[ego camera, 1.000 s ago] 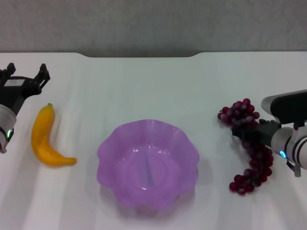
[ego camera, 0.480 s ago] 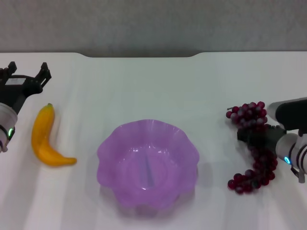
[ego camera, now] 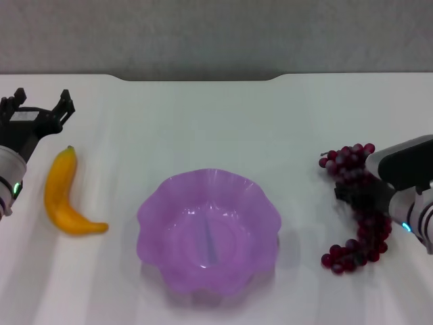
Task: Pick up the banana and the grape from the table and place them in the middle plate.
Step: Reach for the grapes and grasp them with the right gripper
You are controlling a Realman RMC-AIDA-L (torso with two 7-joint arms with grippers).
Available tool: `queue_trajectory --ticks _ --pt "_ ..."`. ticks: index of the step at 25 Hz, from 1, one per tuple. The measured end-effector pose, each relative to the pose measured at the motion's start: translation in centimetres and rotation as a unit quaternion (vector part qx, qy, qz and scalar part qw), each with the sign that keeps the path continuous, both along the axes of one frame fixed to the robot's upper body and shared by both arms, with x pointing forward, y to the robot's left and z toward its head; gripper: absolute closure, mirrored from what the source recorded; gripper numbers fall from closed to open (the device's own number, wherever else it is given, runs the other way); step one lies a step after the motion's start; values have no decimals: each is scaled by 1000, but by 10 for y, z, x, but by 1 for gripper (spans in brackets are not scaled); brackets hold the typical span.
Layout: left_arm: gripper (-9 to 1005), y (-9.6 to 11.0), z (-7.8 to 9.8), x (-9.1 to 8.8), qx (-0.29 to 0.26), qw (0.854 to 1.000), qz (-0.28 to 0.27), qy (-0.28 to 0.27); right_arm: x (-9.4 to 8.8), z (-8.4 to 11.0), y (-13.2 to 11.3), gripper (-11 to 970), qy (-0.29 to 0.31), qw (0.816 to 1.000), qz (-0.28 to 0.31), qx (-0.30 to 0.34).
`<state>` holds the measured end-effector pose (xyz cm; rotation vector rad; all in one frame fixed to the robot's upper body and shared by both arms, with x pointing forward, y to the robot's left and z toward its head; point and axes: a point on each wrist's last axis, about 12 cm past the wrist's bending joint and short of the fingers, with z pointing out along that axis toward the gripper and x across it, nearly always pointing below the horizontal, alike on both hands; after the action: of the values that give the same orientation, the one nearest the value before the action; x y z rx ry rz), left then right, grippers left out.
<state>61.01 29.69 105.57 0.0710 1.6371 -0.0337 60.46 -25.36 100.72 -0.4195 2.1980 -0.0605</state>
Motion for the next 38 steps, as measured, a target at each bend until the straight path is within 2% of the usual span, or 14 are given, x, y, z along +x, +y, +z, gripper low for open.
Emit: queue_trajectory --ticks 5,12,20,30,35,38 --pt "119 0 0 0 0 1000 0 1 0 0 -6 121 1 996 -65 63" --pt "119 -3 0 1 3 1000 -7 3 -2 -2 1 134 25 991 -88 101" --pt "119 -3 0 1 1 1000 -7 3 0 -1 -3 149 26 983 -120 134" --pt "119 -2 -1 0 2 1000 -6 6 -1 -2 -7 167 27 983 -126 131" --pt "119 -2 -1 0 3 1000 -5 6 -2 -3 -13 255 18 981 -138 135" --pt "119 -2 -1 0 3 1000 -6 5 -2 -3 -14 275 13 982 -135 130"
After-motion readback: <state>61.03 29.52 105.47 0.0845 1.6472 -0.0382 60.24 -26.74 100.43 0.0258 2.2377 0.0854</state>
